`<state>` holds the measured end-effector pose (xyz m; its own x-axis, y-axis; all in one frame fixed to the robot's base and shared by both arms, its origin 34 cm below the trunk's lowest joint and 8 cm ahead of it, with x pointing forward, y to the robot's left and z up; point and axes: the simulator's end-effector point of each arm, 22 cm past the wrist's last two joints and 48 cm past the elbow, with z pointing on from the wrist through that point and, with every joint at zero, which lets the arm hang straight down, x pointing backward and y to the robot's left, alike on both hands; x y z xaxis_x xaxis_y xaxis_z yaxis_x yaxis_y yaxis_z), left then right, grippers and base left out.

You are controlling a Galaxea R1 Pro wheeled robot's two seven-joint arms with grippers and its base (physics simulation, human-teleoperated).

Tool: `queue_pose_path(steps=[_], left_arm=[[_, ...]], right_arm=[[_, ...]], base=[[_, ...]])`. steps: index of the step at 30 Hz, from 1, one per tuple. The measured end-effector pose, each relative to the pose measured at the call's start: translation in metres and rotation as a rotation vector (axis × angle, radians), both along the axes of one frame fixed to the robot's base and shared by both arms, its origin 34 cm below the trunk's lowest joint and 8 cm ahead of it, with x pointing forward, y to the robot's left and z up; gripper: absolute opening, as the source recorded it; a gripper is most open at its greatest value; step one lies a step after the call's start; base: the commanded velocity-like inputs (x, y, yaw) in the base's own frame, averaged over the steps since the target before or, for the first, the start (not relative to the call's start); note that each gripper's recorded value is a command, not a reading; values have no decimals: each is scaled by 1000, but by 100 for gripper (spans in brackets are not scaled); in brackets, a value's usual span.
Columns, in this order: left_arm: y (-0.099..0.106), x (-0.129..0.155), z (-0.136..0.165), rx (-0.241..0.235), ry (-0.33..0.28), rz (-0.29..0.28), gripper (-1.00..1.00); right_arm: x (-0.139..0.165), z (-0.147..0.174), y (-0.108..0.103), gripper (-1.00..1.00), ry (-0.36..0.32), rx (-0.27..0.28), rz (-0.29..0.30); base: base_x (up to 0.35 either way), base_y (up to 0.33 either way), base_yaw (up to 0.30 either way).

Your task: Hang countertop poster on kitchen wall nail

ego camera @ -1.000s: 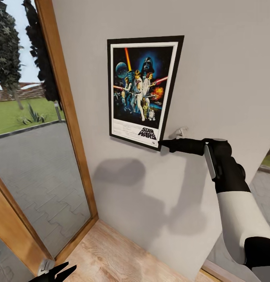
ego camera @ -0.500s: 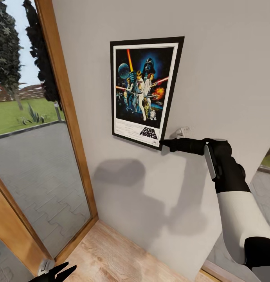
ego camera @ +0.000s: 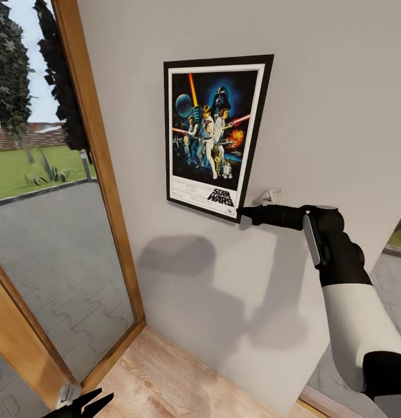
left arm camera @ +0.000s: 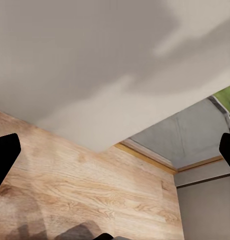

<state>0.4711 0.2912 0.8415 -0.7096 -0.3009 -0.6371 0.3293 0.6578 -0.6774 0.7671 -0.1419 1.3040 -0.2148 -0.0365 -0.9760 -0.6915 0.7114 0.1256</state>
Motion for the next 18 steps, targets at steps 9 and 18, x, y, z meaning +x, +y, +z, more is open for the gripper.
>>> queue_pose_path(steps=[9,18], left_arm=[[0,0,0,0,0,0,100],[0,0,0,0,0,0,100]], right_arm=[[0,0,0,-100,0,0,0],[0,0,0,-100,0,-1,1]], base=[[0,0,0],[0,0,0]])
